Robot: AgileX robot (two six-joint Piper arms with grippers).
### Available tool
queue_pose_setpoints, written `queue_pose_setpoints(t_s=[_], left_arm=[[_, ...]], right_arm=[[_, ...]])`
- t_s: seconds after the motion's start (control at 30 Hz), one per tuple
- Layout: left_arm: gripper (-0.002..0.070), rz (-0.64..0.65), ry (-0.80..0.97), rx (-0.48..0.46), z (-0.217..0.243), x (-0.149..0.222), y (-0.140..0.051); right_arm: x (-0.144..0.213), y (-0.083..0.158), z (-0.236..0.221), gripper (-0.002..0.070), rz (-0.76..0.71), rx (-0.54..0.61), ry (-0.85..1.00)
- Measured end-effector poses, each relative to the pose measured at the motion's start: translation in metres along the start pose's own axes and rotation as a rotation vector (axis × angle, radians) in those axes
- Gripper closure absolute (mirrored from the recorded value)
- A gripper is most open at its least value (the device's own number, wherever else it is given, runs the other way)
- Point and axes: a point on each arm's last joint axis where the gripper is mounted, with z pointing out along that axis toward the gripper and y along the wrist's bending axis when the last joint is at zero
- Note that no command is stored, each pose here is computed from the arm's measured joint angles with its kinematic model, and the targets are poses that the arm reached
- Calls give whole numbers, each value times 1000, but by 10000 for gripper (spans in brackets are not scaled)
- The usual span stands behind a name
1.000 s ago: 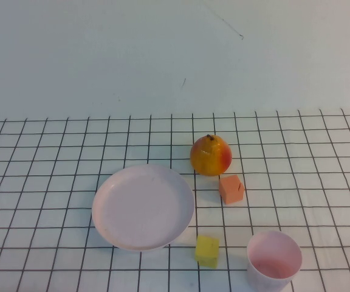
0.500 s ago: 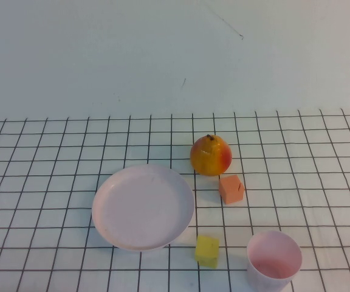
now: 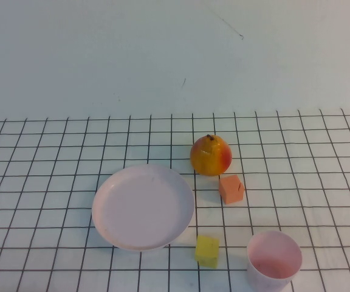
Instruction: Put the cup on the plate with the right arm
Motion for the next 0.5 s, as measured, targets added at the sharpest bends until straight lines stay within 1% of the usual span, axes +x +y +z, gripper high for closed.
queue_pose_setpoints(t_s=[0.13,0.23,0.43,0.5], left_arm=[[678,0,0,0,0,0,0],[678,0,0,0,0,0,0],[678,0,0,0,0,0,0],[678,0,0,0,0,0,0]], right_arm=[[-7,0,0,678,-18,4,-75],[-17,-3,5,678,-24,7,-40],[-74,-14,18,678,-36,26,83],[-91,-18,25,678,-14,29,157]])
